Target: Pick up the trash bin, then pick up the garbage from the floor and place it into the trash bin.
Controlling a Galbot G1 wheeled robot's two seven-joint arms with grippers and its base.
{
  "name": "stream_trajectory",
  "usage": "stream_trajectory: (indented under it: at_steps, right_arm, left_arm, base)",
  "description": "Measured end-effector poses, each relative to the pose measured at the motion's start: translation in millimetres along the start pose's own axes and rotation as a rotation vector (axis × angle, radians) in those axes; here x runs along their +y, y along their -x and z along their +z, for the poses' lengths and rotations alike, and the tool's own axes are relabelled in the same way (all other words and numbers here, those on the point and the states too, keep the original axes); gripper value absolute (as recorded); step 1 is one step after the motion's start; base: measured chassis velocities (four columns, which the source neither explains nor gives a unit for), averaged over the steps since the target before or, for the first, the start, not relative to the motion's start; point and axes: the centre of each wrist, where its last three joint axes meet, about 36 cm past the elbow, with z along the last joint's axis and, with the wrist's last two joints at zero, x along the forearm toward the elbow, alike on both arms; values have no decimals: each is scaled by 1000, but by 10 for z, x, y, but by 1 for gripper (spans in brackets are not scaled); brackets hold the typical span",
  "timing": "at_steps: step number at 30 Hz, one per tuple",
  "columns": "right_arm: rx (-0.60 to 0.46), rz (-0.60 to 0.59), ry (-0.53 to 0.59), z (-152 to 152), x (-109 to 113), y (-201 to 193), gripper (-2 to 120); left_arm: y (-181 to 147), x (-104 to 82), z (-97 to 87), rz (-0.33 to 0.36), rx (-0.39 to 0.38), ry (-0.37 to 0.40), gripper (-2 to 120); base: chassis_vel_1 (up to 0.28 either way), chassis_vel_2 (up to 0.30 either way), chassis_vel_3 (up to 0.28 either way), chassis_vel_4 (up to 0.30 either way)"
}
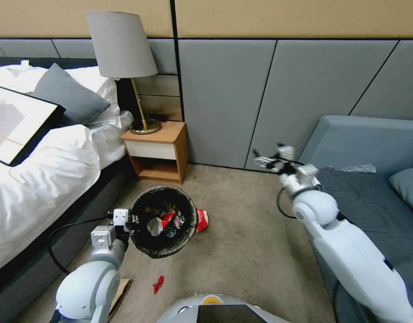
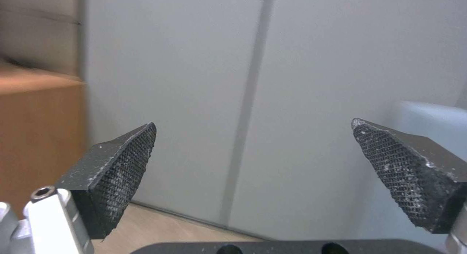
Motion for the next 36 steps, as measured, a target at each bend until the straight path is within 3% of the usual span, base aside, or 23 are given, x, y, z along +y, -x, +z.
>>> stream_trajectory:
  at_steps: [12, 36]
  right_arm:
    - [43, 65, 35, 303, 122, -163, 100]
    - [58, 51, 32, 370, 206, -114, 100]
  left_arm:
    - [23, -5, 19, 2, 7, 0, 0]
    - [16, 2, 11, 14, 7, -18, 0]
  base:
    - [0, 0, 0, 0]
    - [24, 25, 29, 25]
